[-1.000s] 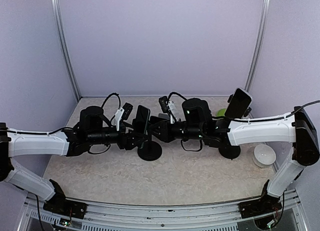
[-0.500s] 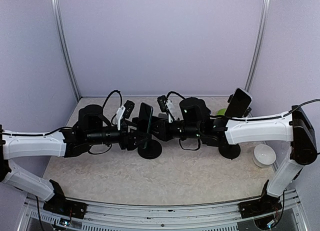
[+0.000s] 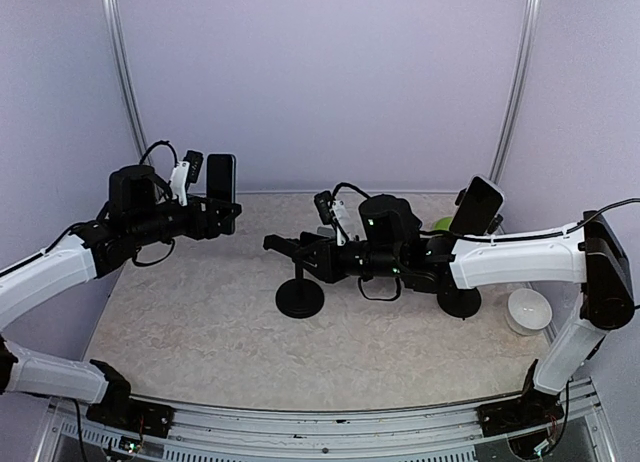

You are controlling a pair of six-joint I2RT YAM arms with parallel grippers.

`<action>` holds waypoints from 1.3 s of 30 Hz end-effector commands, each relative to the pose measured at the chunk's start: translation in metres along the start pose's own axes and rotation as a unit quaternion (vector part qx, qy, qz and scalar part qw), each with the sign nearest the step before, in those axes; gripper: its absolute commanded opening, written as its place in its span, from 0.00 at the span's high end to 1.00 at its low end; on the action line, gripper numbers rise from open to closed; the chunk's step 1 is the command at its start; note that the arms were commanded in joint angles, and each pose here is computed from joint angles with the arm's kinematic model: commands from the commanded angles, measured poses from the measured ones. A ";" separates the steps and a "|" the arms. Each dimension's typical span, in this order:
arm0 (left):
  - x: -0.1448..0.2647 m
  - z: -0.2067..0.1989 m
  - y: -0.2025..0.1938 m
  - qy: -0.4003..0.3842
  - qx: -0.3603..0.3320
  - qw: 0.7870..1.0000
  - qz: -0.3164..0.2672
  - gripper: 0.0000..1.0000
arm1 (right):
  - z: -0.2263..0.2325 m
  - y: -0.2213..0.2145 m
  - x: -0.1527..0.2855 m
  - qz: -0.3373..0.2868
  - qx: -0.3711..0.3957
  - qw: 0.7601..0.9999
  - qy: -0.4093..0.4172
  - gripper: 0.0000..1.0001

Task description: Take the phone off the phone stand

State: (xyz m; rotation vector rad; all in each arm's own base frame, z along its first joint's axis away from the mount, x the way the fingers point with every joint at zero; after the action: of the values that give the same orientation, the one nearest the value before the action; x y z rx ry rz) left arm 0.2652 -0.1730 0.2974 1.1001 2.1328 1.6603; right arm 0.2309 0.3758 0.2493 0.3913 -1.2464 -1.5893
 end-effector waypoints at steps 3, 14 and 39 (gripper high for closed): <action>0.012 0.056 0.019 0.109 -0.014 0.993 0.040 0.55 | -0.001 0.012 0.002 -0.014 0.013 1.000 -0.003 1.00; 0.013 0.171 0.002 0.265 0.063 0.953 0.134 0.56 | 0.003 0.018 -0.004 -0.016 0.022 1.000 0.010 1.00; 0.008 0.140 -0.105 0.309 0.160 0.876 0.333 0.59 | 0.005 0.015 -0.025 -0.003 0.005 0.999 0.040 1.00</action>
State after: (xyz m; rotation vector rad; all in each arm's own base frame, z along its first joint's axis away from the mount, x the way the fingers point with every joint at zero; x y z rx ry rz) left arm 0.3078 -0.0518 0.1391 1.7931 2.6533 2.2811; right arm 0.2399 0.3961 0.2461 0.4171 -1.2218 -1.5364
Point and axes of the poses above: each gripper's point midway between its finger pads, its own x axis back along the fingers, its own z axis along the line the jaws close on, y = z × x, the point moved 8 cm from there along x, back along the fingers, and after that the axes turned 4 degrees about x, right-handed, at the moved point
